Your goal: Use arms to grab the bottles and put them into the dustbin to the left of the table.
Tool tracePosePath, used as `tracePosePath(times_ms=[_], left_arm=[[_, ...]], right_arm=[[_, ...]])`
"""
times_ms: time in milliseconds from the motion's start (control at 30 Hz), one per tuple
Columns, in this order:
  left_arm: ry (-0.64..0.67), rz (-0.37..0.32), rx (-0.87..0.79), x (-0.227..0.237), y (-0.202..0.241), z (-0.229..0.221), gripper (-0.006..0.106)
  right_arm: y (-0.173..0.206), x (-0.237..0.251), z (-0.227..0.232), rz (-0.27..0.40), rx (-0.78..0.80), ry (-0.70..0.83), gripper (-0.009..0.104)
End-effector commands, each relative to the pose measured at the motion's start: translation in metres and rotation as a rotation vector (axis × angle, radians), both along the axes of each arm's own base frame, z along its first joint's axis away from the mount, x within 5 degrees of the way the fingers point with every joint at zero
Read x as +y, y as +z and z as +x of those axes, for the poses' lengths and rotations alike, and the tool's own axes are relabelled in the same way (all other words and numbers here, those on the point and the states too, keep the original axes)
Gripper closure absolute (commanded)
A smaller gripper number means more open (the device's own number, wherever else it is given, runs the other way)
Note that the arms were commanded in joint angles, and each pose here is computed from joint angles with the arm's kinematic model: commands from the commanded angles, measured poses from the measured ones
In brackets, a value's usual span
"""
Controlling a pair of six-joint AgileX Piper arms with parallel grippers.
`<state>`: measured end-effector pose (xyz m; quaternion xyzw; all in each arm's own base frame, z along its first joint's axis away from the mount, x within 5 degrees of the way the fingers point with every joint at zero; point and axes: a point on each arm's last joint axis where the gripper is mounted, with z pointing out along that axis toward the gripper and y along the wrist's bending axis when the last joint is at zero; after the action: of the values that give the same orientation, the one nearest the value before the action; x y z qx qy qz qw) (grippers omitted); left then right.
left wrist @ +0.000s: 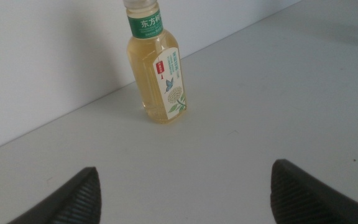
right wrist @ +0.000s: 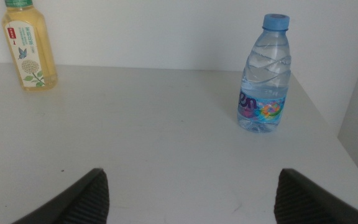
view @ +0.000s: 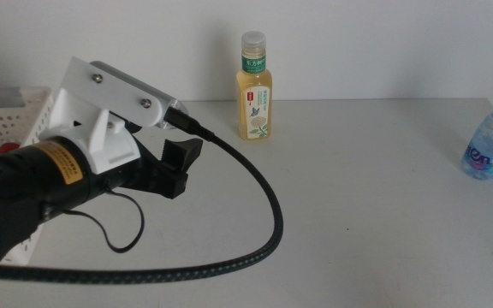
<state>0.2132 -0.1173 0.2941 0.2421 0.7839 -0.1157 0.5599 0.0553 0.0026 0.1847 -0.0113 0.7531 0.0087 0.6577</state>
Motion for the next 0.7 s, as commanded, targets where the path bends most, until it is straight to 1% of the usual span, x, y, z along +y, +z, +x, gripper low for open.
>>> tracePosePath(times_ms=[0, 200, 300, 433, 667], left_arm=[[-0.006, -0.091, -0.101, -0.009, 0.011, 0.011, 0.007], [-0.025, -0.13, -0.161, -0.027, -0.013, 0.037, 0.007], [-0.031, -0.163, -0.215, -0.035, -0.021, 0.049, 0.007], [-0.031, -0.152, -0.194, -0.048, -0.034, 0.072, 0.007], [-0.029, -0.141, -0.176, -0.072, -0.043, 0.116, 0.007]], right_arm=[[0.011, -0.001, -0.001, -0.013, -0.1, -0.007, 0.027], [0.011, -0.001, -0.001, -0.013, -0.1, -0.007, 0.027], [0.011, -0.001, -0.001, -0.013, -0.1, -0.007, 0.027], [0.011, -0.001, -0.001, -0.013, -0.1, -0.007, 0.027], [0.011, -0.001, -0.001, -0.013, -0.1, -0.007, 0.027]])
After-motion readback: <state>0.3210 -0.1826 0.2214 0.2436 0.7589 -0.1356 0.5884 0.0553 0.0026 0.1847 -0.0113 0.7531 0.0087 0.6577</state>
